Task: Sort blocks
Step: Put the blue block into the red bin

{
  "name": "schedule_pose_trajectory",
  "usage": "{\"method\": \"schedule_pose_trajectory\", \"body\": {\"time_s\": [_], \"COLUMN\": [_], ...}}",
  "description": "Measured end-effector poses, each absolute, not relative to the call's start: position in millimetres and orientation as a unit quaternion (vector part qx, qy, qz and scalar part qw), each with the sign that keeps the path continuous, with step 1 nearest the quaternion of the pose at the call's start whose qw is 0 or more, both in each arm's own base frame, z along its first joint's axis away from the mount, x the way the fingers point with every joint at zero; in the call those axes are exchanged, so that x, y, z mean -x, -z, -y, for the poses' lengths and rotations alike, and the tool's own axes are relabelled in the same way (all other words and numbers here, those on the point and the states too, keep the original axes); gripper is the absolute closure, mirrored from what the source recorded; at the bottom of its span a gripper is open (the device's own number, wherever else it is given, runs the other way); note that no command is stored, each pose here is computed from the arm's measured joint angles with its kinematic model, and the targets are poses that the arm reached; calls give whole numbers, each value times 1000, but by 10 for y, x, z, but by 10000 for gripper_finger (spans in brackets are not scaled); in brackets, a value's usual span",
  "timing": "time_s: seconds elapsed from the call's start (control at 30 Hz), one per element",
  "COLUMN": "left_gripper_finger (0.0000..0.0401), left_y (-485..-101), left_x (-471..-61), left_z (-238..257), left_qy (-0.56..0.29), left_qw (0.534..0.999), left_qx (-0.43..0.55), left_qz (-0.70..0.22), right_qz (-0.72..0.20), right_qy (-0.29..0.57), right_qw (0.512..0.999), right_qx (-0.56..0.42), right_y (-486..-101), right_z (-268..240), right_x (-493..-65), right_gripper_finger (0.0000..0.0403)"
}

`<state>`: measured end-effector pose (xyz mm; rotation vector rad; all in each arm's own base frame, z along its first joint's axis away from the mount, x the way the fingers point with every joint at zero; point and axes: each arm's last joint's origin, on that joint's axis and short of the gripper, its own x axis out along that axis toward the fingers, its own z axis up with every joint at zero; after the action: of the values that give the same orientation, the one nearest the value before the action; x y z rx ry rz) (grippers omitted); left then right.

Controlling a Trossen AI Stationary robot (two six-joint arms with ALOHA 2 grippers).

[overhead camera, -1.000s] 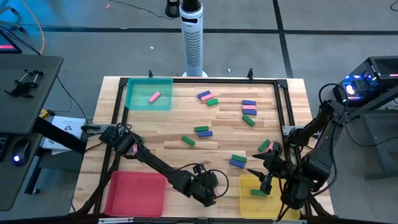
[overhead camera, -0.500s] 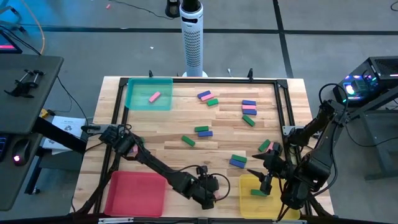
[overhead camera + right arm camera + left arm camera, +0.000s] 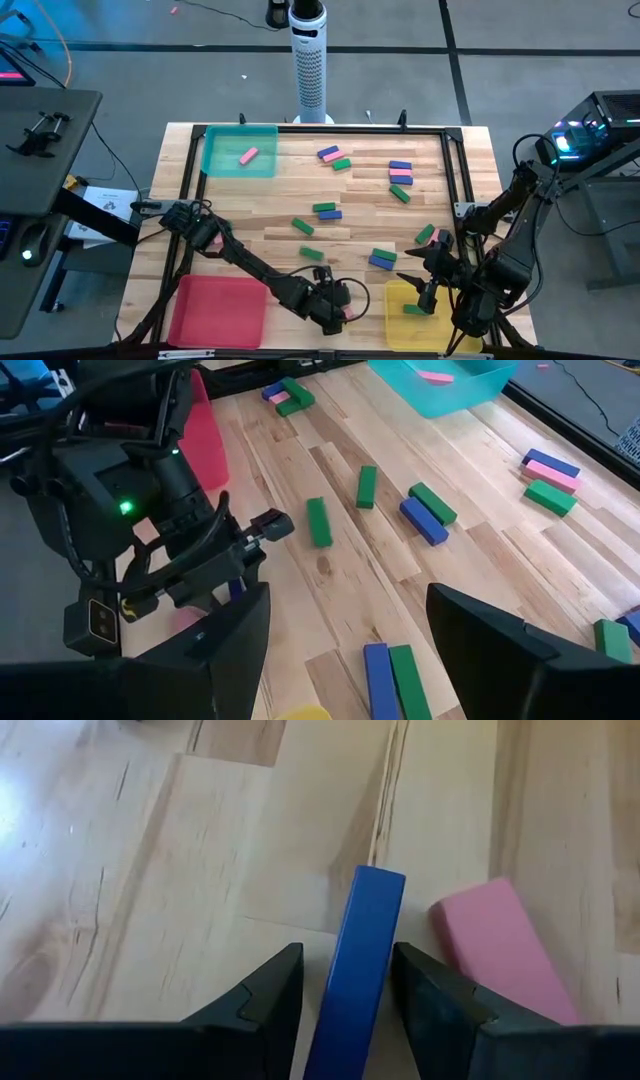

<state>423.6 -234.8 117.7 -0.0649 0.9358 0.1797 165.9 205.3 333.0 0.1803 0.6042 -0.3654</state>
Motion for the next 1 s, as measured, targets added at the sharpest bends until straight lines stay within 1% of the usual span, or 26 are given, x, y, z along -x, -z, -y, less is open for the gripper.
{"method": "schedule_pose_trajectory", "body": {"time_s": [0.07,0.1,0.17,0.2,0.3,0.37,0.43,0.5,0.6,0.63,0.7,0.77,0.8,0.87,0.93,1.0], "left_gripper_finger": [284,304,360,373,375,375,375,375,375,375,375,375,375,375,375,375], "left_y": [-1185,-1209,-1322,-1410,-1855,-2182,-2334,-2299,-2236,-2250,-2251,-2246,-2251,-2258,-2260,-2264], "left_x": [-4232,-4229,-4229,-4218,-4180,-4030,-3802,-3512,-3137,-3025,-2822,-2661,-2587,-2460,-2366,-2296], "left_z": [2343,2339,2324,2320,2402,2530,2658,2766,2964,3038,3217,3372,3420,3491,3554,3597], "left_qy": [-85,-87,-98,-108,-131,-133,-143,-165,-197,-201,-193,-199,-208,-240,-268,-279], "left_qw": [883,877,860,850,851,853,836,789,722,707,690,684,668,659,657,656], "left_qx": [37,43,55,55,41,13,-4,-16,14,29,57,87,103,127,151,161], "left_qz": [-460,-470,-498,-513,-507,-505,-529,-592,-663,-677,-695,-697,-707,-701,-688,-682], "right_qz": [-295,-295,-296,-296,-296,-296,-296,-296,-293,-294,-295,-296,-296,-297,-297,-296], "right_qy": [179,179,178,178,178,179,179,180,181,181,181,180,179,179,179,179], "right_qw": [934,934,934,934,934,934,934,934,935,935,935,935,936,936,936,936], "right_qx": [-88,-88,-88,-88,-88,-88,-87,-86,-84,-83,-77,-72,-70,-70,-70,-70], "right_y": [-3330,-3330,-3330,-3330,-3330,-3330,-3330,-3329,-3330,-3330,-3329,-3329,-3329,-3329,-3329,-3329], "right_z": [-2053,-2053,-2054,-2053,-2054,-2053,-2052,-2050,-2048,-2046,-2044,-2041,-2040,-2041,-2041,-2041], "right_x": [-1659,-1659,-1658,-1659,-1658,-1658,-1658,-1657,-1657,-1656,-1654,-1658,-1658,-1658,-1658,-1658], "right_gripper_finger": [151,151,151,151,151,151,151,151,151,151,151,151,151,151,151,151]}}
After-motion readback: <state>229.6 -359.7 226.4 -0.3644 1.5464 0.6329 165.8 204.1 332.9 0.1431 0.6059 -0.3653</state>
